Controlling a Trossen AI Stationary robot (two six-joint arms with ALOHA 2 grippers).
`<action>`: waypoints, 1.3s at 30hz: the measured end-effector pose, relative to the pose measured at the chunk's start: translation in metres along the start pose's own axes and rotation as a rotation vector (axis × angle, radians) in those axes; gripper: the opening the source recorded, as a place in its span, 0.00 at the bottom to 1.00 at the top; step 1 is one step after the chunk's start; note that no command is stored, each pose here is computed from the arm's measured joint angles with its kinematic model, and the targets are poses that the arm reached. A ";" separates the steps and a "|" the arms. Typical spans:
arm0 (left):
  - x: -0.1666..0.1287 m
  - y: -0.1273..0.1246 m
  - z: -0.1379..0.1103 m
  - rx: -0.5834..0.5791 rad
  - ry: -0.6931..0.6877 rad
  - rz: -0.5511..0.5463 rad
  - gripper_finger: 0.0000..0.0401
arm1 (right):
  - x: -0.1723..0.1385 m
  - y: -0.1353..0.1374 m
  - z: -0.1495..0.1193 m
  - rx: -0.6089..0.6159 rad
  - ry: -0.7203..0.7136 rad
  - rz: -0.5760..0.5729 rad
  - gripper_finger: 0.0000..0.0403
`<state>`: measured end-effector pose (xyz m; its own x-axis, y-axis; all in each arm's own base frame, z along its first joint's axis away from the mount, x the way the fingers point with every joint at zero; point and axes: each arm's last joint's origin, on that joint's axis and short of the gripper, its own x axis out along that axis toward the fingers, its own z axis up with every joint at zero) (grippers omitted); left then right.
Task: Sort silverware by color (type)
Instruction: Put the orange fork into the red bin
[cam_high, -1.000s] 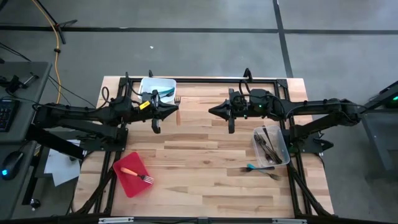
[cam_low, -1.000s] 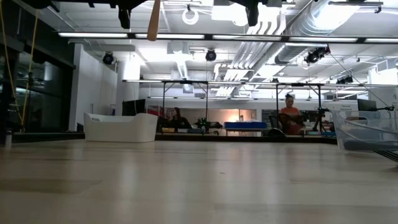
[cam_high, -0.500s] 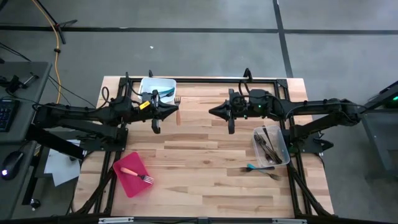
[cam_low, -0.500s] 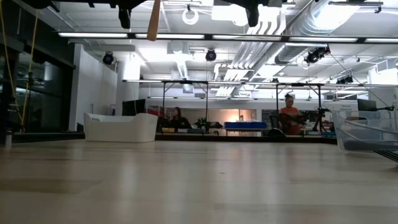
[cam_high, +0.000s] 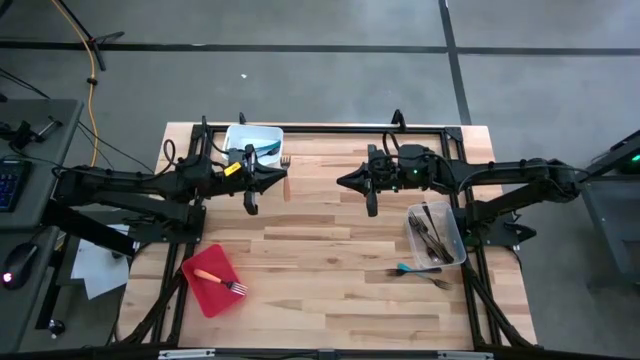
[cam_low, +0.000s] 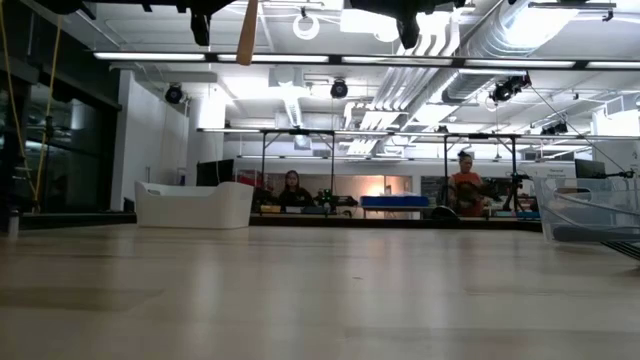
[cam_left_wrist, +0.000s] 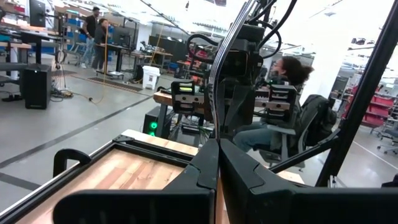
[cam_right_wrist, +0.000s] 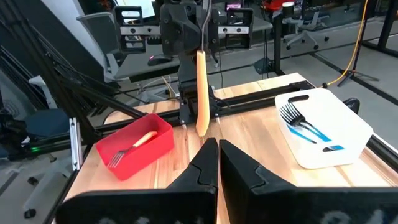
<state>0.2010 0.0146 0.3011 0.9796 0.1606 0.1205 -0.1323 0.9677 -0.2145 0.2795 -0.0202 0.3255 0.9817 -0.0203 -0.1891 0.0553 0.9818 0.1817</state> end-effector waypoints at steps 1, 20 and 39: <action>0.000 0.000 0.000 0.000 0.000 0.000 0.00 | 0.000 0.000 0.000 0.000 0.000 0.000 0.00; -0.001 -0.011 -0.003 -0.012 0.035 -0.150 0.00 | 0.000 -0.002 0.000 -0.001 -0.014 -0.080 0.00; -0.055 -0.107 0.033 0.110 0.676 -0.198 0.00 | 0.000 -0.004 -0.007 -0.070 0.071 -0.093 0.00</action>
<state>0.1562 -0.0910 0.3495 0.8613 -0.1413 -0.4880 0.0785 0.9860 -0.1470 0.2774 -0.0230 0.3177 0.9574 -0.1009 -0.2706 0.1304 0.9871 0.0931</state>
